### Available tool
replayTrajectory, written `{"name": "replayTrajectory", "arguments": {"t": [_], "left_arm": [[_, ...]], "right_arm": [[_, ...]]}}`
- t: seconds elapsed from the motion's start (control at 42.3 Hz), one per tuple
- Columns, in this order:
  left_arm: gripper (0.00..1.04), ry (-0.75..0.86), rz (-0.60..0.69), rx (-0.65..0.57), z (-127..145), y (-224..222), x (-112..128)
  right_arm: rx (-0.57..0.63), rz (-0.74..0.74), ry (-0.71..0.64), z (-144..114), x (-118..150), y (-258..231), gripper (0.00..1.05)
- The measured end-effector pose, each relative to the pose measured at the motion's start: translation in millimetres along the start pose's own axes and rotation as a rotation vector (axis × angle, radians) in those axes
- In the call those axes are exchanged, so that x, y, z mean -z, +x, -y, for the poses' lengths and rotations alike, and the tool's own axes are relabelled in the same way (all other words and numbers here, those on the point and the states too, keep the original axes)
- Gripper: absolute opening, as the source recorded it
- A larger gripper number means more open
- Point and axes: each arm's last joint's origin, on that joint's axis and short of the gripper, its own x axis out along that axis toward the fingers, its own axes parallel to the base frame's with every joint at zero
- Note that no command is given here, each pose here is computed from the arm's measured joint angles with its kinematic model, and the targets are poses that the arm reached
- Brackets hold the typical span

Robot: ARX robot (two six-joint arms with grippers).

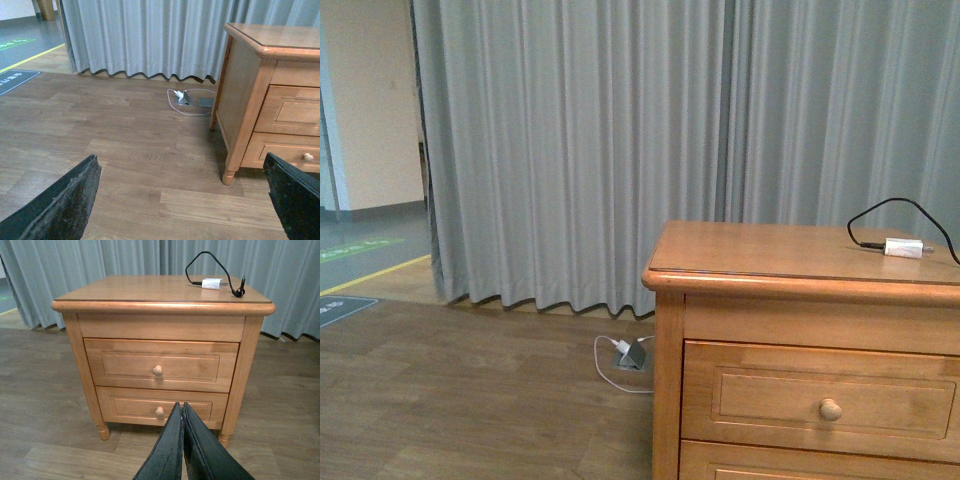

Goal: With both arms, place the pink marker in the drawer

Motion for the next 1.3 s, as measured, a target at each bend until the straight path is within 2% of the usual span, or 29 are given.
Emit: {"name": "replayTrajectory", "arguments": {"t": [0.236, 0.638, 1.229, 1.3], "left_arm": [[0.99, 0.000, 0.000, -0.001, 0, 0, 0], [0.99, 0.000, 0.000, 0.000, 0, 0, 0], [0.99, 0.000, 0.000, 0.000, 0, 0, 0], [0.99, 0.000, 0.000, 0.000, 0, 0, 0]], "right_arm": [[-0.001, -0.027, -0.001, 0, 12, -9, 0.01], [0.000, 0.004, -0.002, 0, 10, -13, 0.03], [0.000, 0.004, -0.002, 0, 10, -13, 0.96], [0.000, 0.003, -0.002, 0, 10, -13, 0.96]]}}
